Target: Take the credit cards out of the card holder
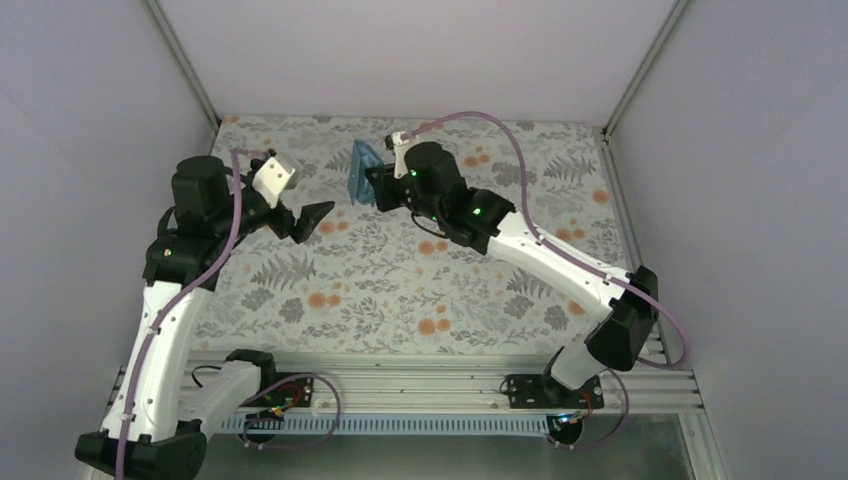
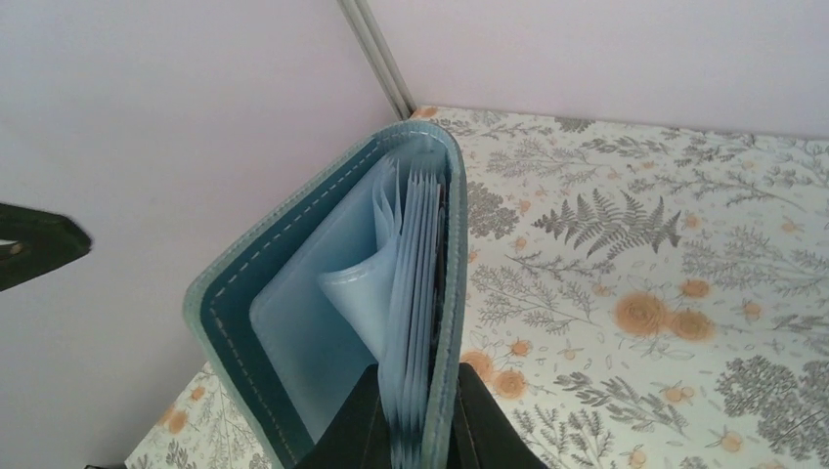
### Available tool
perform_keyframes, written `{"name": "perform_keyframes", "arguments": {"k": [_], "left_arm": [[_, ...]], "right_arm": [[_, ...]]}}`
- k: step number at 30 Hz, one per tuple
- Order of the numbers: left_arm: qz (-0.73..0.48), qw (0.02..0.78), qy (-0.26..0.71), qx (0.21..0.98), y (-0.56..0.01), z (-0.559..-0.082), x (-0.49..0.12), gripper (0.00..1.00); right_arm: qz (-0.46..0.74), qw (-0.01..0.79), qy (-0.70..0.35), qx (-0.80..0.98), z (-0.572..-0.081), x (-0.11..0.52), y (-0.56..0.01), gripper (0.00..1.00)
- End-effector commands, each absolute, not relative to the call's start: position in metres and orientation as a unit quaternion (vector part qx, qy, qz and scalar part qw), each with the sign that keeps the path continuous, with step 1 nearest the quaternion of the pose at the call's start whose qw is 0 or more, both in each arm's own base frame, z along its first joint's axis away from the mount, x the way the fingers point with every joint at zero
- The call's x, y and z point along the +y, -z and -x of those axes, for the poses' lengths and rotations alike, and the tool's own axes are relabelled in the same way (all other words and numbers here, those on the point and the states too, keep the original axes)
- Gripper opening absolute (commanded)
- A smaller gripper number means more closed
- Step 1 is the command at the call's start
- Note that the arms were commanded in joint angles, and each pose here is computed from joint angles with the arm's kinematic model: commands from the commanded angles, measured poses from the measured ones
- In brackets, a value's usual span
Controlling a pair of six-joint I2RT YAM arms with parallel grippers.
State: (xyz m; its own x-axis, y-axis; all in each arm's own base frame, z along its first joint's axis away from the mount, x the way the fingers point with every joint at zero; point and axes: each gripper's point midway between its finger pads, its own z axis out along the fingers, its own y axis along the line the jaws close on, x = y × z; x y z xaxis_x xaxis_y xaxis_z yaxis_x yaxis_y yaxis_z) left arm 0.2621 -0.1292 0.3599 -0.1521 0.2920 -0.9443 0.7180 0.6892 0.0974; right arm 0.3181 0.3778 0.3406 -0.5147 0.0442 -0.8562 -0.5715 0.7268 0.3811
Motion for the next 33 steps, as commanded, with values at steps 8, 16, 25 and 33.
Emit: {"name": "perform_keyframes", "arguments": {"k": [8,16,25,33], "left_arm": [[-0.341,0.489,0.174,0.783,-0.344,-0.296,-0.155,1.00],[-0.328,0.510,0.102,0.789,-0.364,-0.315,-0.135,0.80],[-0.370,0.519,0.160,0.753,-0.380,-0.279,-0.148,0.60],[-0.405,0.534,0.195,0.716,-0.403,-0.250,-0.154,0.60]], "right_arm": [[0.147,0.495,-0.366,0.774,-0.300,0.411,-0.378,0.04],[0.197,0.502,-0.383,0.750,-0.283,0.398,-0.393,0.04],[0.255,0.490,-0.433,0.712,-0.272,0.384,-0.402,0.04],[0.303,0.485,-0.455,0.682,-0.266,0.372,-0.405,0.04]]}}
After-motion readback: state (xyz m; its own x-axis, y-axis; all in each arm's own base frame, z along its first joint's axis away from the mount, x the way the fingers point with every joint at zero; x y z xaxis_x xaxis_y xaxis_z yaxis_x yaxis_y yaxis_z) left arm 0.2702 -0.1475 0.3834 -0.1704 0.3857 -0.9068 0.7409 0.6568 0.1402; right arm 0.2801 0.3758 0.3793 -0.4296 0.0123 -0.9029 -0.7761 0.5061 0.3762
